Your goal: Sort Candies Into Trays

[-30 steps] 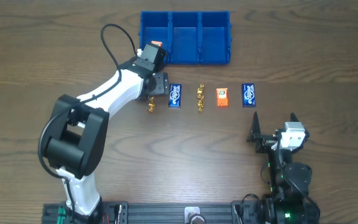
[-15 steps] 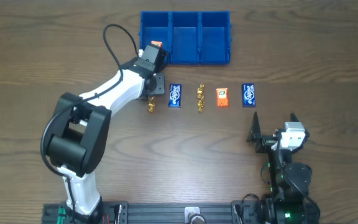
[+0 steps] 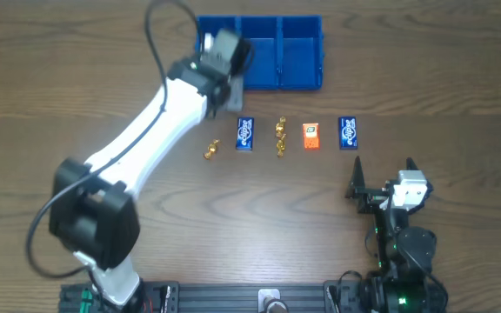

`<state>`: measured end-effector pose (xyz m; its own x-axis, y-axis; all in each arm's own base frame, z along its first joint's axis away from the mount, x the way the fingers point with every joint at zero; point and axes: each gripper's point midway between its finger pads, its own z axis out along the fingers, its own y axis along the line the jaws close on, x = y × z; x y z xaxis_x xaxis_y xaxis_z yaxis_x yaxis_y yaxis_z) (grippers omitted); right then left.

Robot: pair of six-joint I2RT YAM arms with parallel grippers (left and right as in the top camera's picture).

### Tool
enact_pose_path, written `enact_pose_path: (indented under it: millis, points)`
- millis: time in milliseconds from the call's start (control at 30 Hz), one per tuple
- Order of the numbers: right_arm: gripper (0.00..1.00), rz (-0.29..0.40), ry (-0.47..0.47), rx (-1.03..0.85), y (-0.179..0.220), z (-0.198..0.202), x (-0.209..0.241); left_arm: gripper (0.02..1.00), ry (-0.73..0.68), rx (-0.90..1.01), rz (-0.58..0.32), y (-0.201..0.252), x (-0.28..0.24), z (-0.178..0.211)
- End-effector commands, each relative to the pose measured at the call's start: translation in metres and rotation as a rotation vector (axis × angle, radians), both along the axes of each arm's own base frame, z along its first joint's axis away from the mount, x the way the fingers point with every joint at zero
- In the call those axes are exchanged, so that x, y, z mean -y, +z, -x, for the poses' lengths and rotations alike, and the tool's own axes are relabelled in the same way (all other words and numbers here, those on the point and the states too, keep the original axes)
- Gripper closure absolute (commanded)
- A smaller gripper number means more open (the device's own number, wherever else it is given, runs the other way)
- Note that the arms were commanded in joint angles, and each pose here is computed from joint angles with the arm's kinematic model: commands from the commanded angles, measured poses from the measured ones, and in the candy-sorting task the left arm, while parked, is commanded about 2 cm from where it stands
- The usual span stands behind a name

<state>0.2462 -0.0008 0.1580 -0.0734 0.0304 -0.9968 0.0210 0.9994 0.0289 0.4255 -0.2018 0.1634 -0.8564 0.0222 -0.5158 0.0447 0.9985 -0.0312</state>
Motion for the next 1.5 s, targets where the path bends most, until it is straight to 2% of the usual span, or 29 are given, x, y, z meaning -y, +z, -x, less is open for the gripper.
enact_pose_path:
  millis: [33, 167, 367, 500, 833, 1000, 1100, 1133, 1167, 1200, 1233, 1300, 1500]
  points:
    - [0.001, 0.011, 0.007, 0.001, -0.001, 0.000, -0.001, 0.779, 0.039, 0.165, -0.020, 0.063, -0.011, -0.042]
    - [0.001, 0.011, 0.007, 0.001, -0.001, 0.000, -0.001, 0.783, 0.054, 0.152, 0.005, 0.051, -0.012, -0.071]
    - [0.001, 0.011, 0.007, 0.001, -0.001, 0.000, -0.001, 0.787, 0.083, 0.041, 0.005, -0.019, -0.024, -0.101]
    - [0.001, 0.011, 0.007, 0.001, -0.001, 0.000, -0.001, 0.779, 0.085, 0.004, 0.020, -0.045, -0.026, -0.109]
    - [0.001, 0.011, 0.007, 0.001, -0.001, 0.000, -0.001, 0.768, 0.060, 0.000, 0.045, -0.049, -0.021, -0.112]
    - [0.001, 0.011, 0.007, 0.001, -0.001, 0.000, -0.001, 0.706, 0.059, 0.000, 0.045, -0.049, -0.020, -0.112]
    - [0.001, 0.011, 0.007, 0.001, -0.001, 0.000, -0.001, 0.704, 0.055, -0.003, 0.052, -0.050, -0.019, -0.111]
    - [0.001, 0.011, 0.007, 0.001, -0.001, 0.000, -0.001, 0.687, 0.053, -0.004, 0.055, -0.050, -0.018, -0.111]
    - [0.001, 0.011, 0.007, 0.001, -0.001, 0.000, -0.001, 0.573, 0.050, -0.005, 0.058, -0.049, -0.017, -0.111]
    - [0.003, 0.011, 0.007, 0.001, -0.001, 0.000, -0.001, 0.364, 0.050, -0.006, 0.058, -0.050, -0.017, -0.110]
    - [0.001, 0.011, 0.007, 0.001, -0.001, 0.000, -0.001, 0.211, 0.048, -0.006, 0.060, -0.049, -0.016, -0.110]
    - [0.003, 0.011, 0.007, 0.001, -0.001, 0.000, -0.001, 0.018, 0.044, -0.005, 0.060, -0.048, -0.014, -0.109]
    - [0.003, 0.011, 0.007, 0.001, -0.001, 0.000, -0.001, 0.018, 0.040, 0.052, 0.058, -0.011, 0.003, -0.095]
